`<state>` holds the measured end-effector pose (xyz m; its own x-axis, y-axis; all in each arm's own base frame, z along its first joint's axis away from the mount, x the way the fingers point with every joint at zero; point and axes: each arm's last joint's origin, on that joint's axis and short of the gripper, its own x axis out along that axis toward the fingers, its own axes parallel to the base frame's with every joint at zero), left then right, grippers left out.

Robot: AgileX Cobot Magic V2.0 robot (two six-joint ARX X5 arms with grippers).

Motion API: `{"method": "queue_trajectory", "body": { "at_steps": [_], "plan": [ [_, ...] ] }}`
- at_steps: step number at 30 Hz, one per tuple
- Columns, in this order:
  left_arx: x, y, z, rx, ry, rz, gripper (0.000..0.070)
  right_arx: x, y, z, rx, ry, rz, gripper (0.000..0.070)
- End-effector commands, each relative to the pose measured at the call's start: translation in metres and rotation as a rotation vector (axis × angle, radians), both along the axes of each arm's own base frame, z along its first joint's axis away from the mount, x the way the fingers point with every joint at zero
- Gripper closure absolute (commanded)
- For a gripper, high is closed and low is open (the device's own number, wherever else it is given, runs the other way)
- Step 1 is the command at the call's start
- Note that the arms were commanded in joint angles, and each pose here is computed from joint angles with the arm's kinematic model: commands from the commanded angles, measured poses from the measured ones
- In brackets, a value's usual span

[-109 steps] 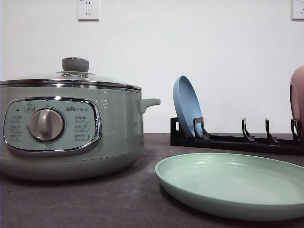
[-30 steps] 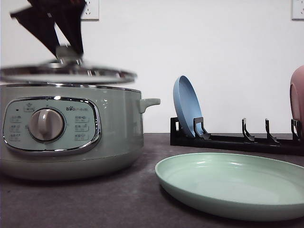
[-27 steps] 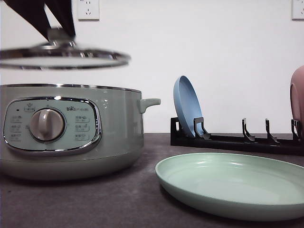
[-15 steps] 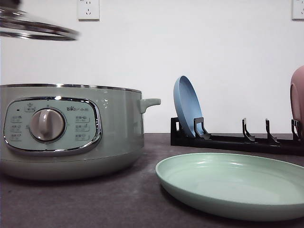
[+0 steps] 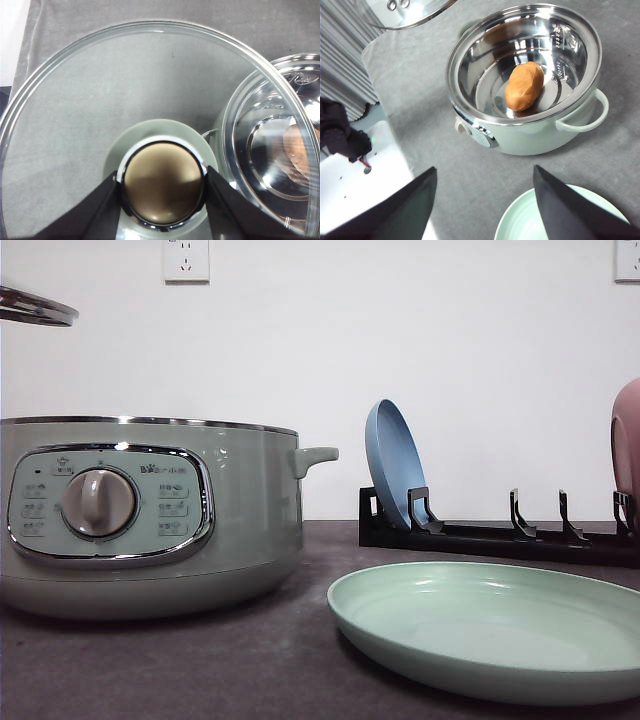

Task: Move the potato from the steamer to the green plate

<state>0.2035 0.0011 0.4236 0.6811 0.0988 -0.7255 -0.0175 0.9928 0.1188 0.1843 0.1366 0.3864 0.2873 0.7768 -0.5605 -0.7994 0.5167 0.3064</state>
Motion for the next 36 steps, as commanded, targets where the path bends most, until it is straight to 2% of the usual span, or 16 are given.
{"method": "queue_trajectory", "body": {
  "at_steps": [1, 3, 8, 16, 18, 21, 24, 30, 36],
  "plan": [
    [-0.002, 0.002, 0.012, 0.000, -0.078, 0.012, 0.0698, 0.006, 0.009, -0.001, 0.004, 0.020, -0.014, 0.0298],
    [-0.002, 0.003, 0.012, 0.001, -0.077, 0.017, 0.0698, 0.012, 0.017, -0.005, 0.004, 0.030, -0.013, 0.0276],
    [-0.002, 0.006, 0.012, 0.001, -0.077, 0.032, 0.0698, 0.033, 0.045, -0.012, -0.023, 0.056, 0.004, 0.0273],
    [-0.002, 0.009, 0.012, 0.002, -0.077, 0.048, 0.0698, 0.086, 0.107, -0.017, -0.075, 0.055, 0.018, 0.0271],
    [-0.002, 0.009, 0.012, 0.002, -0.077, 0.050, 0.0698, 0.099, 0.124, -0.023, -0.093, 0.047, 0.011, 0.0267],
    [-0.002, 0.009, 0.012, 0.001, -0.077, 0.050, 0.0698, 0.116, 0.145, -0.034, -0.107, 0.051, 0.016, 0.0222],
    [-0.002, 0.009, 0.012, -0.001, -0.078, 0.052, 0.0698, 0.128, 0.165, -0.047, -0.135, 0.046, 0.008, 0.0218],
    [-0.002, 0.009, 0.012, -0.006, -0.078, 0.057, 0.0698, 0.142, 0.194, -0.077, -0.182, 0.032, -0.006, 0.0216],
    [-0.002, 0.009, 0.012, -0.006, -0.078, 0.057, 0.0698, 0.147, 0.210, -0.102, -0.239, 0.006, -0.040, 0.0215]
  ]
}}
